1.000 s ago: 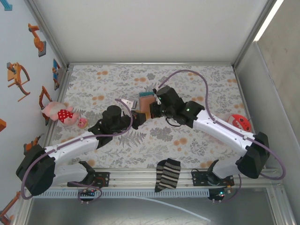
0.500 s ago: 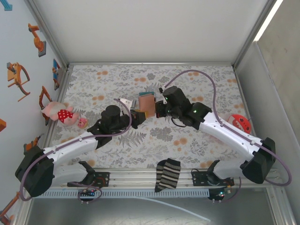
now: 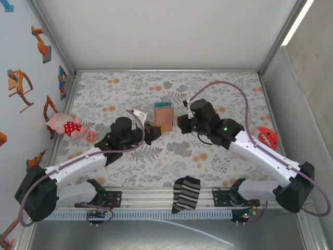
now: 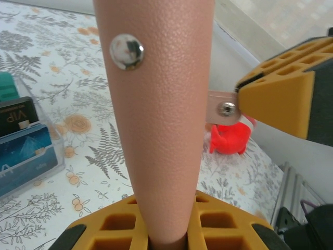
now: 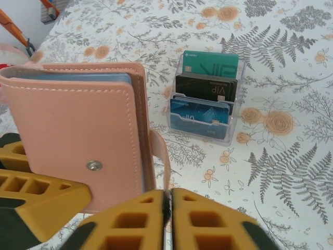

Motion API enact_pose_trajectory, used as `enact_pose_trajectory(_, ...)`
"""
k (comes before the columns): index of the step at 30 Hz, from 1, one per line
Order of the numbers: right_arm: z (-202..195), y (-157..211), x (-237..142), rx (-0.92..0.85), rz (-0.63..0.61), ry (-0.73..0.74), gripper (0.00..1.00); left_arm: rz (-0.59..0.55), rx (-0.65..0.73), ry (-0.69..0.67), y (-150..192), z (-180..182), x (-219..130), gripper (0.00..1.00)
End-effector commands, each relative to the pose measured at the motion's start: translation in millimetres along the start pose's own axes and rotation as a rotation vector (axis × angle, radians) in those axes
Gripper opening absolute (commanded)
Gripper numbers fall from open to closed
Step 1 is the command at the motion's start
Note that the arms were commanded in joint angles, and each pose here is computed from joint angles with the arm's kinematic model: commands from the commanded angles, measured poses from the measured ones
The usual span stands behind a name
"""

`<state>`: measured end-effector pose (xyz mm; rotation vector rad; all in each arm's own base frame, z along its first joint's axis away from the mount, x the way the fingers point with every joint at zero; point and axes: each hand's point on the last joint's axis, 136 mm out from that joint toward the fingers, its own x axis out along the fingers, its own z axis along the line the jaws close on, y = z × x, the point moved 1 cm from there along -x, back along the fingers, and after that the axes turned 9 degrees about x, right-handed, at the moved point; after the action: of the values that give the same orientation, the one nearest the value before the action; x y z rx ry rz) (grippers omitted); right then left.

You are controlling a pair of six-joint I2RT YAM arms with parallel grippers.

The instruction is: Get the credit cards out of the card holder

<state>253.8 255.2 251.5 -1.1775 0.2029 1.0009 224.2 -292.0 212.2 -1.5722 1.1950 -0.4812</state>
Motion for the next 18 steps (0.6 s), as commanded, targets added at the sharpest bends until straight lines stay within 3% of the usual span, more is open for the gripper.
enact_pose_trajectory(1,10.3,-5.3,-10.0,-0.032,-0.036,-0.112,0.24,-0.046,0.122,0.167,-23.5,-34.6,-12.5,0.00)
enact_pose_trajectory(4,20.7,-1.4,-16.0,-0.056,-0.037,-0.218,0.36,-0.045,0.148,0.267,-23.7,-52.0,-18.5,0.00)
enact_pose_trajectory(18,43.8,10.5,-59.5,-0.106,-0.125,-0.545,0.37,-0.125,0.170,0.473,-38.7,-88.3,-45.3,0.00)
